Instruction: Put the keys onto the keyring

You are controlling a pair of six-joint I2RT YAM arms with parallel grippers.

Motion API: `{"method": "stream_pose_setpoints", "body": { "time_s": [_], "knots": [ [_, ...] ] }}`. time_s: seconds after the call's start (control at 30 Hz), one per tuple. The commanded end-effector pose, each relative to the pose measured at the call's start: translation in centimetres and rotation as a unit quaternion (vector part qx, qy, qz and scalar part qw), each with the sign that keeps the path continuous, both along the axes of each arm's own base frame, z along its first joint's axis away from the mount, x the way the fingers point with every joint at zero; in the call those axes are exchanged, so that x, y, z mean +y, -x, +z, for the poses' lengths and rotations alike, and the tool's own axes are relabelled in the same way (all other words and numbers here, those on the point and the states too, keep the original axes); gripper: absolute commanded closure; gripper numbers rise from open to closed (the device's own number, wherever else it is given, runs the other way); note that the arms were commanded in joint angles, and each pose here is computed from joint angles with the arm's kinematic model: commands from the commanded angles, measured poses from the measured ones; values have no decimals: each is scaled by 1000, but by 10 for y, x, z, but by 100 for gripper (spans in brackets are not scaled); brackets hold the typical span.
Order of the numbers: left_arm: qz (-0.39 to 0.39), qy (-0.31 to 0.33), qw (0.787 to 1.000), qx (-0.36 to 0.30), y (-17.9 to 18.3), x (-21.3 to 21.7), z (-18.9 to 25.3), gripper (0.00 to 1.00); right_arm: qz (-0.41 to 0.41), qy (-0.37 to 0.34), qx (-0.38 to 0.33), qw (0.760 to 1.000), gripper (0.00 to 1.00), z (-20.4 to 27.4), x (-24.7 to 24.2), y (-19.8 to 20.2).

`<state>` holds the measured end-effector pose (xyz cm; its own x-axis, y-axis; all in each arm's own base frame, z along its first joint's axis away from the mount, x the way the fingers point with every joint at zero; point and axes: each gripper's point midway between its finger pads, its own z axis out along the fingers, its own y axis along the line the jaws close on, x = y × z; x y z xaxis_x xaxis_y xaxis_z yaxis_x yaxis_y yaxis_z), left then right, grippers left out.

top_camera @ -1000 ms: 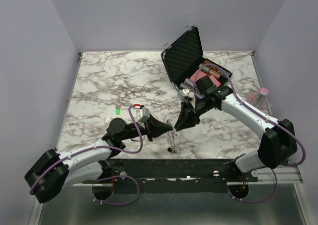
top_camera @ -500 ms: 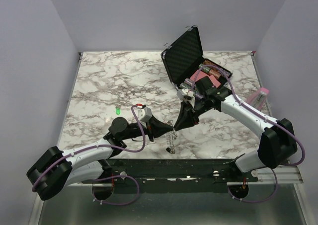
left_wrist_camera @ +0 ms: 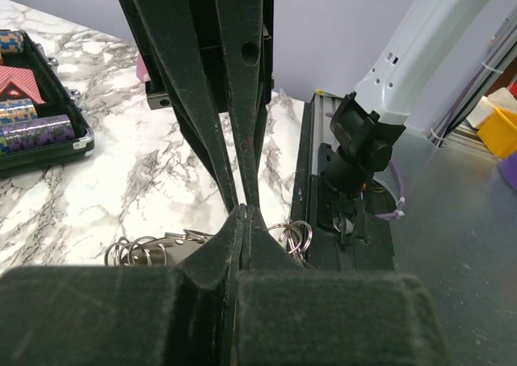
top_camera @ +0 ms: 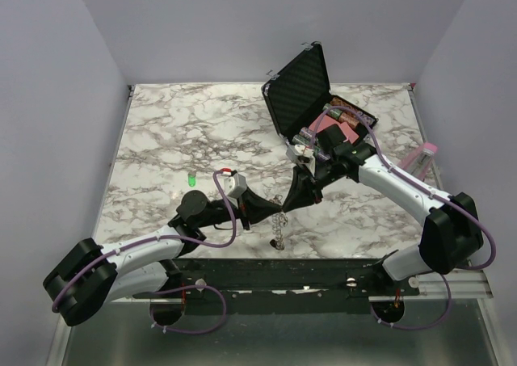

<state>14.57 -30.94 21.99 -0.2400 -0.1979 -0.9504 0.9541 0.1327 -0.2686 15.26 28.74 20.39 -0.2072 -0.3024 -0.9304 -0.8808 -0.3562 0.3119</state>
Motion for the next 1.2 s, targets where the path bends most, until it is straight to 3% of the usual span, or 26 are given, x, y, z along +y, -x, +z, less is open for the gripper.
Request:
{"method": "stream_pose_setpoints", "body": {
  "time_s": [0.0, 0.07, 0.17, 0.2, 0.27, 0.33, 0.5, 0.8, 1.17],
  "knots": [
    [14, 37, 999, -27, -4, 2, 27, 100, 0, 4, -10, 1000, 92, -3, 1, 1],
    [16, 35, 999, -25, -4, 2, 27, 100, 1, 4, -14, 1000, 99, -2, 1, 1],
    [17, 25, 999, -19, -4, 3, 22, 99, -1, 9, -25, 1000, 99, -1, 0, 0],
    [18, 14, 1000, -15, -4, 4, 18, 91, 1, 11, -33, 999, 100, -1, -1, 0],
    [19, -3, 1000, -14, -2, 6, 15, 64, -2, 22, -48, 999, 100, -3, -3, -2],
    [23, -35, 999, -13, -1, 11, 7, 49, -4, 33, -65, 997, 100, -3, -6, -4],
    [21, -125, 992, -29, 4, 24, 2, 35, -2, 59, -102, 993, 100, -4, -14, -7],
    [-8, -220, 975, 0, -6, 11, -8, 34, -5, 88, -123, 988, 100, -7, -20, -11],
    [-40, -227, 973, 16, -13, -19, -13, 56, -7, 84, -123, 989, 100, -4, -19, -10]
  ]
}}
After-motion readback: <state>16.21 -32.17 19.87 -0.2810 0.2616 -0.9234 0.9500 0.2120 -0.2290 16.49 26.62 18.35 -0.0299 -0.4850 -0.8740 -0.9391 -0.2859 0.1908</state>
